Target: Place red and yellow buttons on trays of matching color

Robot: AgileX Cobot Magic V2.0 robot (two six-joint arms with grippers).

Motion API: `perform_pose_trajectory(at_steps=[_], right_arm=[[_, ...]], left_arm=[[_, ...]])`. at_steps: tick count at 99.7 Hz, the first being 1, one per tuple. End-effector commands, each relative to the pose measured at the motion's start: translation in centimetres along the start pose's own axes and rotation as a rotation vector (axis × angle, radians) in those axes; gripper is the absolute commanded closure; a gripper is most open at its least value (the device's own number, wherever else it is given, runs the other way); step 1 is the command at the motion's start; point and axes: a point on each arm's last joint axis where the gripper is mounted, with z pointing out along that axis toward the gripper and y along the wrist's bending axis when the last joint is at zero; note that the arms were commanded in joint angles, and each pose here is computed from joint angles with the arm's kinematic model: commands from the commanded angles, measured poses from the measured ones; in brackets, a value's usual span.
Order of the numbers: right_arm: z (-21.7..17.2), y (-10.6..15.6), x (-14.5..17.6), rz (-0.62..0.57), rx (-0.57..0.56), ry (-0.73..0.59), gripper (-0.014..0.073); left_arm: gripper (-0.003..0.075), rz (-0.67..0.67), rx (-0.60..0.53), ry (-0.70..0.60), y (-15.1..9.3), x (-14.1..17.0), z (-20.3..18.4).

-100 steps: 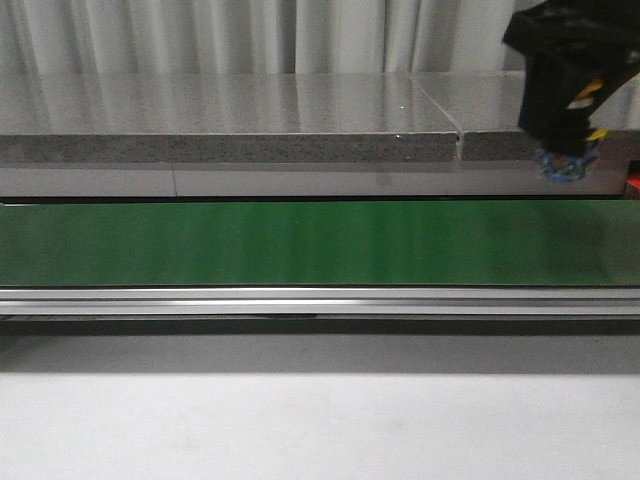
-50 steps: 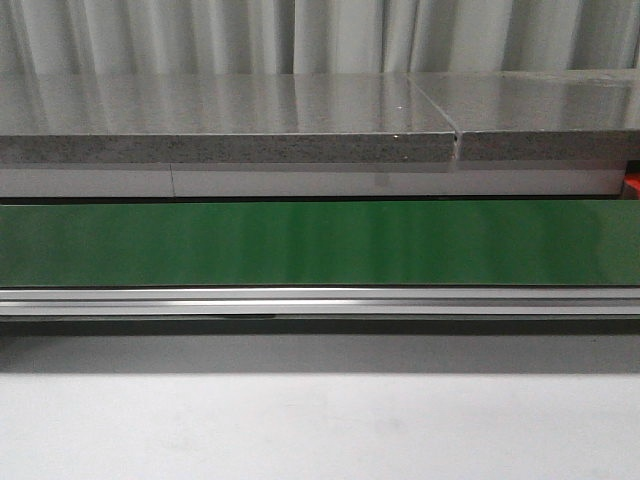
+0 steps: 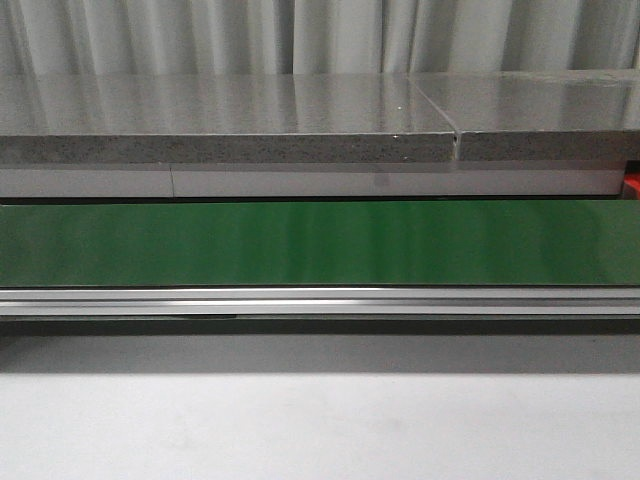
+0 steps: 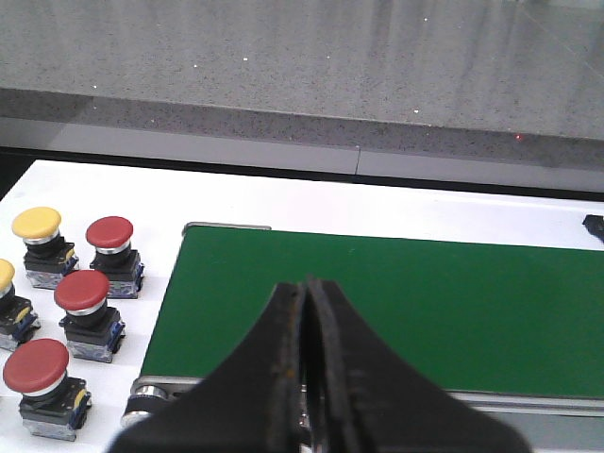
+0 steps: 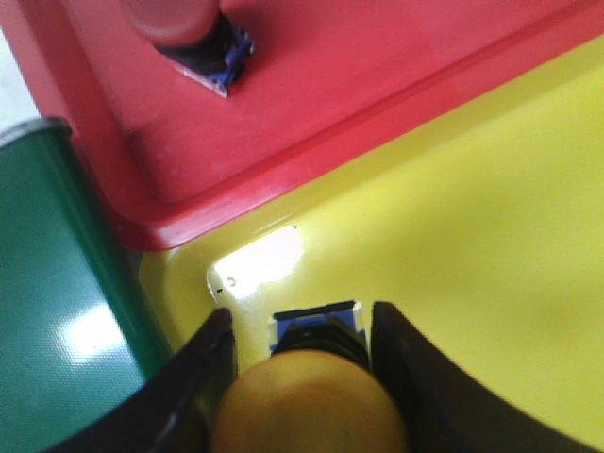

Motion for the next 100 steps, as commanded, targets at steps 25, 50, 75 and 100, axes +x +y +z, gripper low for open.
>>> perform_pose_trajectory(at_steps=[25, 50, 75, 100], right_arm=[[0.8, -0.4, 1.3, 0.028, 0.021, -0.155, 0.0474], [0.9, -0.4, 1.2, 0.031, 0.025, -0.184, 0.0474], [1.7, -0.5, 1.2, 0.033, 0.026, -0.164, 0.0474], [4.0, -0.8, 1.6, 0.04, 0.03, -0.104, 0.0474]], left_arm=[[0.0739, -0.019, 0.0, -0.101, -0.1, -1.5, -0.3], [0.0739, -0.019, 0.0, -0.101, -0.1, -1.5, -0.3], [0.0739, -0.019, 0.0, -0.101, -0.1, -1.5, -0.3], [0.0739, -0.019, 0.0, -0.101, -0.1, -1.5, -0.3]])
